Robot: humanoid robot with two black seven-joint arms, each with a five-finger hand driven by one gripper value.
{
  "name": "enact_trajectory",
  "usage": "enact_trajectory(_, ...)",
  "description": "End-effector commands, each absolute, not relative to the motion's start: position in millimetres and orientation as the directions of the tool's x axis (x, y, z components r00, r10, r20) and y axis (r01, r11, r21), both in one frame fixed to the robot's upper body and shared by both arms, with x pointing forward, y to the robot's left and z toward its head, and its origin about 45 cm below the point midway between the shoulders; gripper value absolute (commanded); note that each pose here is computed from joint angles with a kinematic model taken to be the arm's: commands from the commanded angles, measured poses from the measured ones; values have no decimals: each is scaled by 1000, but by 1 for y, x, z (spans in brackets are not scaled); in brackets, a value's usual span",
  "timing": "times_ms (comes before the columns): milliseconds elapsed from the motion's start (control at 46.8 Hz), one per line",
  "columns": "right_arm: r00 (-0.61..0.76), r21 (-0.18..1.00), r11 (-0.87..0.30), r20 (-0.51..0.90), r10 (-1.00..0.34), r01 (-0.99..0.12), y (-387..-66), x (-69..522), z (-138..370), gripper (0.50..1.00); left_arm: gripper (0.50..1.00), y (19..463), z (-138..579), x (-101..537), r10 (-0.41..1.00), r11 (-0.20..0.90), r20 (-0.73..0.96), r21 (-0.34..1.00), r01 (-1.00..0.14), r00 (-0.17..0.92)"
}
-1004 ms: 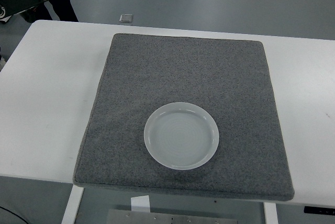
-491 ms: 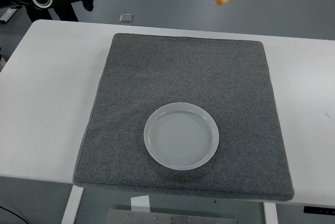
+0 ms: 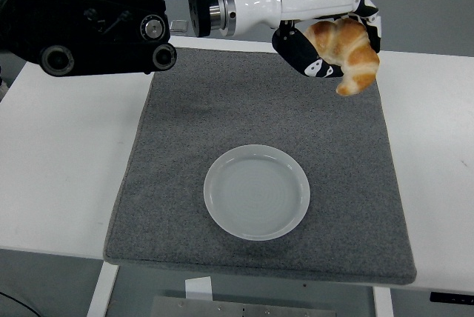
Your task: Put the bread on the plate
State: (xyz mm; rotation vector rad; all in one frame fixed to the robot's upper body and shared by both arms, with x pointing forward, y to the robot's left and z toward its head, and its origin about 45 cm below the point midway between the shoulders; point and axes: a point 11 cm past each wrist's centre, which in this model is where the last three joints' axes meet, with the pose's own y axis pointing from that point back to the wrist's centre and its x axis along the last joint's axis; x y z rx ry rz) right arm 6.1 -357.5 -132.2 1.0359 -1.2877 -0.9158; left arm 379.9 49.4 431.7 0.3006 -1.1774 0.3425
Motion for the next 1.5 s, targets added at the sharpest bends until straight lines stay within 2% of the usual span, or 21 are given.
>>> enact_trajectory(0,81,954,297,298,-951,-31,-357,6,-132,952,500,51,424,376,88,914,937,58,-401,338)
enact_trajectory(513,82,954,297,298,-951,-29,-357,5,-132,952,500,91,310,352,41,903,887,164,-396,460)
enact_trajectory(1026,82,954,297,298,-951,-29,-357,5,-132,952,500,108,247,327,17,900,854,213,-379,519)
enact_trajectory(1474,82,955,295,297,-951,-29,-357,5,-132,952,500,123,218,333,33,879,850,227,-420,526)
